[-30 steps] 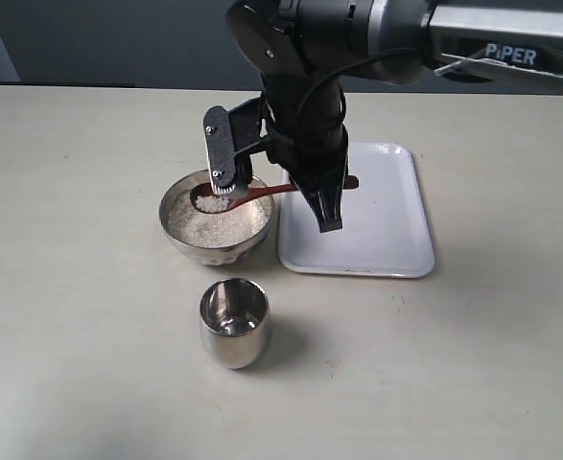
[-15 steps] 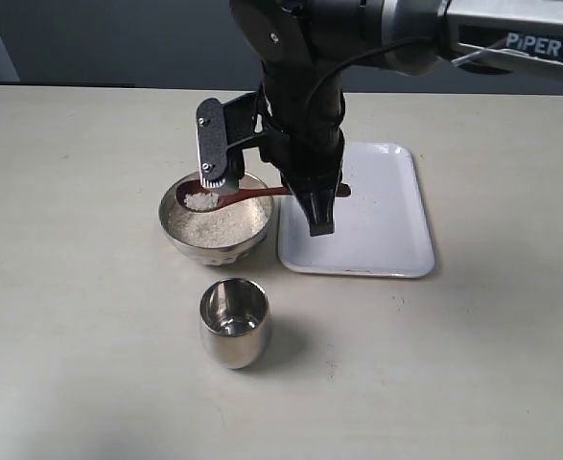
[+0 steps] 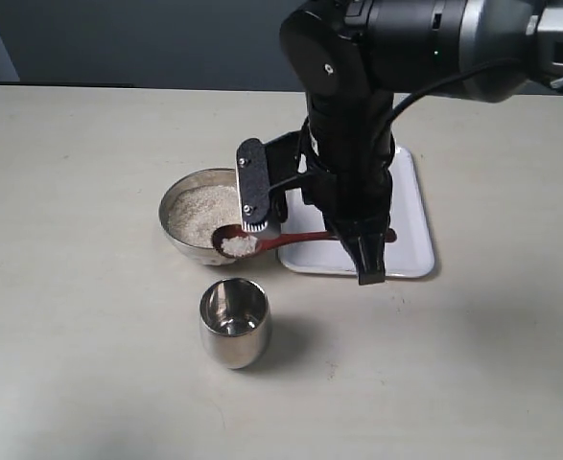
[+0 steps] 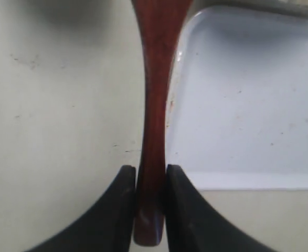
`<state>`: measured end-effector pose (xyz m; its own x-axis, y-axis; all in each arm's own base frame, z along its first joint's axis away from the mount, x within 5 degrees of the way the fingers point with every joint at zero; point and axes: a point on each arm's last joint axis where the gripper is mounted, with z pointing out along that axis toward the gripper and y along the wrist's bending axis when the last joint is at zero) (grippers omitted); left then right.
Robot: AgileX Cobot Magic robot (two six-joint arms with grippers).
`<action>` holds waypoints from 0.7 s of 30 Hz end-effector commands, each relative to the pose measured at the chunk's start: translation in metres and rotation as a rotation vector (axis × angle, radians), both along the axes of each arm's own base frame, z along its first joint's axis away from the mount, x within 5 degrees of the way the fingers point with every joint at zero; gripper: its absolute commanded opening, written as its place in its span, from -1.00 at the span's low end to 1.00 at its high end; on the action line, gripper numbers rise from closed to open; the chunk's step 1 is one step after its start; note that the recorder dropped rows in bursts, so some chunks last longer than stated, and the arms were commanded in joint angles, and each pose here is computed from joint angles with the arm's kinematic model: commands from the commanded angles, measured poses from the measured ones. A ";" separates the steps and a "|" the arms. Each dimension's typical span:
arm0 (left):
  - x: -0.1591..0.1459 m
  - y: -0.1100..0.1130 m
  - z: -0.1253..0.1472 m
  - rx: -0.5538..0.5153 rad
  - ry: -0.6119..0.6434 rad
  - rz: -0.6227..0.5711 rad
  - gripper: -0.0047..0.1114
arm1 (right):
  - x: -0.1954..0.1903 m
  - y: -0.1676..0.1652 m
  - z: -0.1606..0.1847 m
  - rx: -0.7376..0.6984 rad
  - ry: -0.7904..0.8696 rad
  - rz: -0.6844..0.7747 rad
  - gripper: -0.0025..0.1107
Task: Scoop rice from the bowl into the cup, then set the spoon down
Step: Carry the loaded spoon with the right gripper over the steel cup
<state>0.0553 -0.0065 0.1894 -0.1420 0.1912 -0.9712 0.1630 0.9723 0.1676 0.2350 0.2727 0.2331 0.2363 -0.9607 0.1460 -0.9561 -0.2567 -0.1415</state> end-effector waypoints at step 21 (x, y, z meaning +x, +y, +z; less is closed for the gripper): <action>0.000 0.000 0.002 -0.005 -0.021 -0.004 -0.91 | -0.029 0.003 -0.003 -0.090 -0.066 0.105 -0.97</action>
<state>0.0553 -0.0065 0.1894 -0.1420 0.1912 -0.9712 0.1630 0.9723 0.1676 0.2074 0.2763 0.2293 0.3138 -0.9218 0.2277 -0.9213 -0.3536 -0.1618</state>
